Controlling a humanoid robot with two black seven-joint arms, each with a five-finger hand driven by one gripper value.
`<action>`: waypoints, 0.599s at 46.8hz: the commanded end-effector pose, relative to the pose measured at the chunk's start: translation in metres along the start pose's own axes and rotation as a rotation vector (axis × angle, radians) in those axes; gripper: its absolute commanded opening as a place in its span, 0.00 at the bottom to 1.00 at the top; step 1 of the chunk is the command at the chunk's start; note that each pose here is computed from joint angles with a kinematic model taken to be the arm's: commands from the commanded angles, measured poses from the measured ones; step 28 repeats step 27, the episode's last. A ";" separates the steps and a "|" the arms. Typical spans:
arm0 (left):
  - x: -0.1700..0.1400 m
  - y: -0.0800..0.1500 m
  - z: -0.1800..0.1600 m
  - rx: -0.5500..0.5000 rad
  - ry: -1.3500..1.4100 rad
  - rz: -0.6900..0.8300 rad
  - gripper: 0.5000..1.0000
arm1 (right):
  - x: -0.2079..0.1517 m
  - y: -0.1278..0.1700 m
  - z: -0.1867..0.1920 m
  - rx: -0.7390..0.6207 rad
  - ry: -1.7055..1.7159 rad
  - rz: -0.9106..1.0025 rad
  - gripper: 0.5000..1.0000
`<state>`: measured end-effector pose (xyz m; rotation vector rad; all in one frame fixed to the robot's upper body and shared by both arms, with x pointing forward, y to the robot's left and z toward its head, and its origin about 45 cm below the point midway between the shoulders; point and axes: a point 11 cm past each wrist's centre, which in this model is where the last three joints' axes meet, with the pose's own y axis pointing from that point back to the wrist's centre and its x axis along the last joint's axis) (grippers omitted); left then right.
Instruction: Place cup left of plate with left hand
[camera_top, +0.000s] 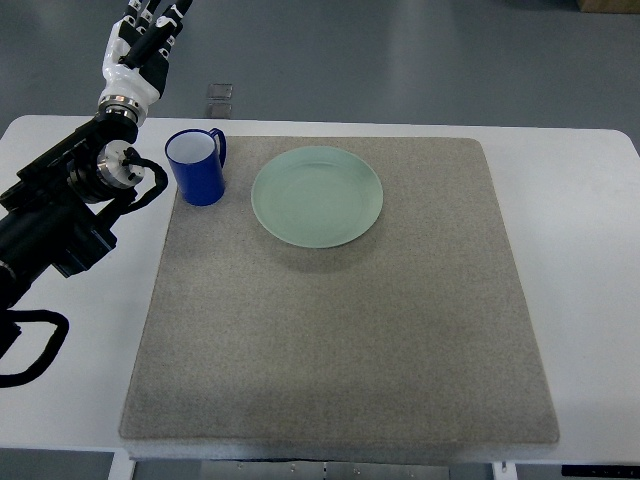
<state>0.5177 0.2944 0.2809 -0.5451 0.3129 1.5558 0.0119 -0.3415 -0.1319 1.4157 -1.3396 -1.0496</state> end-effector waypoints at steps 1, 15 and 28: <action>-0.001 0.000 0.000 0.000 0.002 -0.002 0.99 | 0.000 0.000 0.000 0.000 0.000 0.000 0.86; -0.010 -0.002 0.000 -0.001 0.004 -0.024 0.99 | 0.000 0.000 0.000 0.000 0.000 0.000 0.86; -0.012 -0.003 -0.001 0.000 -0.006 -0.028 0.99 | -0.019 -0.005 -0.018 0.035 -0.017 -0.054 0.86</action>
